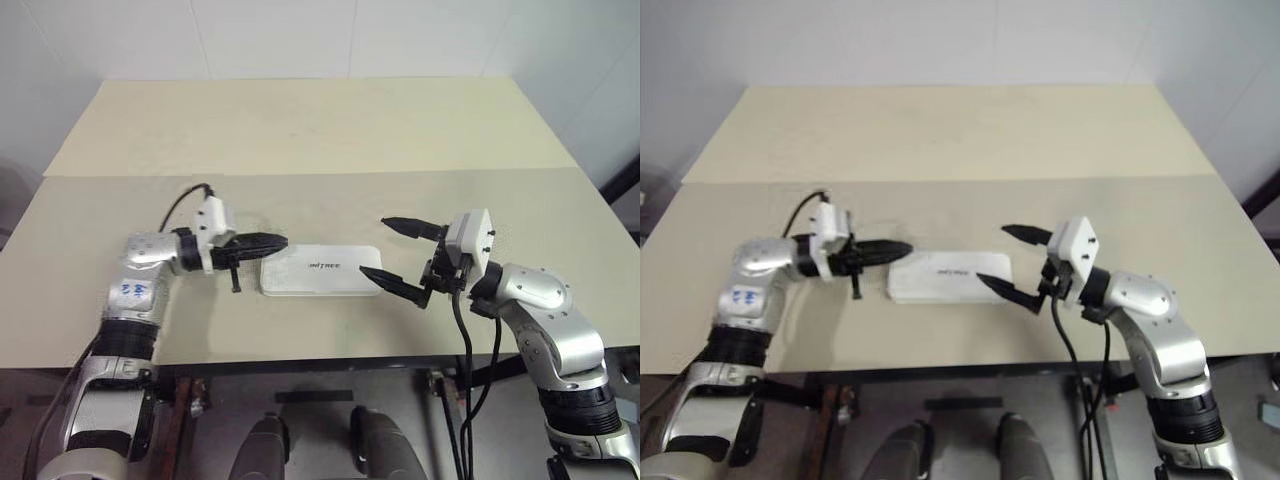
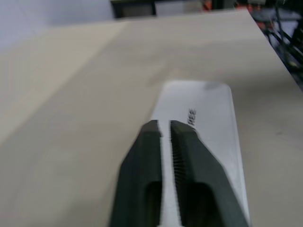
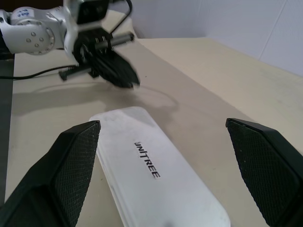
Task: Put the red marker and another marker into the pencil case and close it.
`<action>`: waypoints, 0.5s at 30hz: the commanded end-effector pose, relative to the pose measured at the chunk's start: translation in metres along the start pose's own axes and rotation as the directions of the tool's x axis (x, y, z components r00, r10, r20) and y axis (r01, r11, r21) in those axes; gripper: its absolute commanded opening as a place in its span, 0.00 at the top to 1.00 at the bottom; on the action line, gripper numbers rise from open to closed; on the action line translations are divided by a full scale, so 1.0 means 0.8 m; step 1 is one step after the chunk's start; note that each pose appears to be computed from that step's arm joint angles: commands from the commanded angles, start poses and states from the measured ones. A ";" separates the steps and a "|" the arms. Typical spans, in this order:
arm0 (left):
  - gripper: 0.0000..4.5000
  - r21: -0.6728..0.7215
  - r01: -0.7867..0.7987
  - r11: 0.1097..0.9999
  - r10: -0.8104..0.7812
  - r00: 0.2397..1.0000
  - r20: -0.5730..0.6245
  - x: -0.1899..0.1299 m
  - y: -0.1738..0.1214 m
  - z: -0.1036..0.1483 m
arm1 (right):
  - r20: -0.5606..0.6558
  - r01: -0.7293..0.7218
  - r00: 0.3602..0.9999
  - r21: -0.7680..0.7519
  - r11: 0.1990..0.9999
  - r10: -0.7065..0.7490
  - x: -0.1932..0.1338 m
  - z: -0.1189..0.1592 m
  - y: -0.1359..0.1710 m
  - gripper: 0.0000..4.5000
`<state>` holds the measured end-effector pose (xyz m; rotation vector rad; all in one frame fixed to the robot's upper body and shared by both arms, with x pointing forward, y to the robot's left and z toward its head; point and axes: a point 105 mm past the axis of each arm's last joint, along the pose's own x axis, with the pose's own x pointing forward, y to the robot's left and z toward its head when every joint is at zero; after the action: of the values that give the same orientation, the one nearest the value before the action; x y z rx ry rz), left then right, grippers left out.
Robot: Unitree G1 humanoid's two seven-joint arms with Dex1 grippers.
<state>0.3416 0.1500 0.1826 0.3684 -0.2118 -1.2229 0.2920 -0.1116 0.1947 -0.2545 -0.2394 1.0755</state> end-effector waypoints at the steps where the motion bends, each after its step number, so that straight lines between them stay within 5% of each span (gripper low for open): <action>1: 0.63 0.058 -0.045 0.997 0.042 0.998 0.047 -0.018 0.007 0.019 | 0.010 0.051 0.999 -0.035 0.998 -0.051 -0.015 0.002 -0.011 0.00; 9: 0.01 0.025 -0.128 0.992 0.126 0.991 0.041 -0.048 0.000 0.013 | -0.035 0.037 0.999 -0.031 0.999 -0.038 -0.044 -0.011 -0.008 0.00; 15: 0.00 -0.038 -0.138 0.990 0.138 0.990 0.015 -0.056 -0.017 0.002 | -0.083 0.052 0.995 -0.045 0.998 -0.055 -0.070 -0.018 -0.023 0.00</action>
<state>0.3178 0.1842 0.1677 0.2942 -0.1812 -1.1068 0.2887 -0.1618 0.1742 -0.3118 -0.1565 1.0165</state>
